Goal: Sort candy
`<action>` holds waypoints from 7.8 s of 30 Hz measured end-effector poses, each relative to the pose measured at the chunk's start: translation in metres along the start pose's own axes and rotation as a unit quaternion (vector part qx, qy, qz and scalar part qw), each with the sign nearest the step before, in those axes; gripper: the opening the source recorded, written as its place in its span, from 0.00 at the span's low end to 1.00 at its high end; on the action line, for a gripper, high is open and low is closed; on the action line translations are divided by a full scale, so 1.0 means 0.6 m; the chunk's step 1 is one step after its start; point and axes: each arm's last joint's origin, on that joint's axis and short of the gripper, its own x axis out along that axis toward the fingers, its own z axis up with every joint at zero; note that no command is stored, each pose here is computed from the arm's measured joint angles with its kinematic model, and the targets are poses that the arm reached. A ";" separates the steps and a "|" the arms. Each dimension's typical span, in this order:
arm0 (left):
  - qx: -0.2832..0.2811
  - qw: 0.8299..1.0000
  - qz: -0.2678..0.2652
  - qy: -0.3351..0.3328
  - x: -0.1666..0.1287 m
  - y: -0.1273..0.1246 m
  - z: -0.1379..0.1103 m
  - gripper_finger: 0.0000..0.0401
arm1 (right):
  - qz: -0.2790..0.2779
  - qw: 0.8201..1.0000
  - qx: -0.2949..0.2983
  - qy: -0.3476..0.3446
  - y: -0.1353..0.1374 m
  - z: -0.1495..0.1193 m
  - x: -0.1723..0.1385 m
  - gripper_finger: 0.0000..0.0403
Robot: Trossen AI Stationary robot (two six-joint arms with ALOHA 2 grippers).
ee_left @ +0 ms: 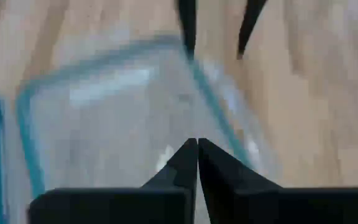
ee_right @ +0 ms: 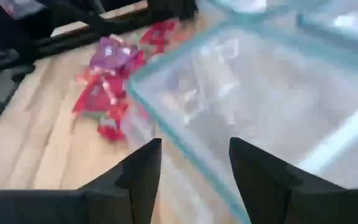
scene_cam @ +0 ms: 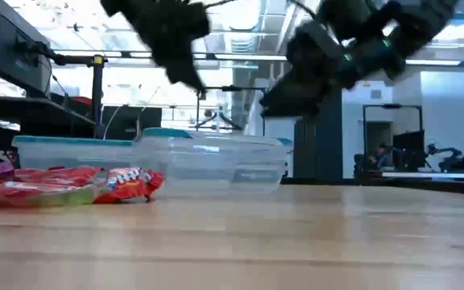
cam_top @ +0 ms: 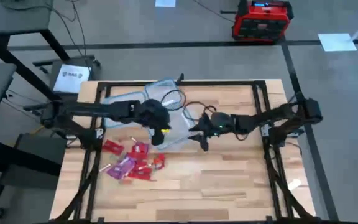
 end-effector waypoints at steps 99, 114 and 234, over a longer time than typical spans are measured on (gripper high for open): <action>-0.078 0.983 -0.033 -0.165 0.266 0.072 0.071 0.00 | -0.010 0.952 0.283 -0.112 0.011 -0.190 0.003 0.60; -0.030 0.988 -0.039 -0.146 0.268 0.055 0.066 0.00 | 0.015 0.975 0.176 -0.131 0.020 -0.182 0.001 0.60; 0.100 0.994 -0.032 -0.019 0.191 -0.065 0.131 0.00 | 0.102 0.949 0.297 -0.007 0.087 -0.171 -0.193 0.60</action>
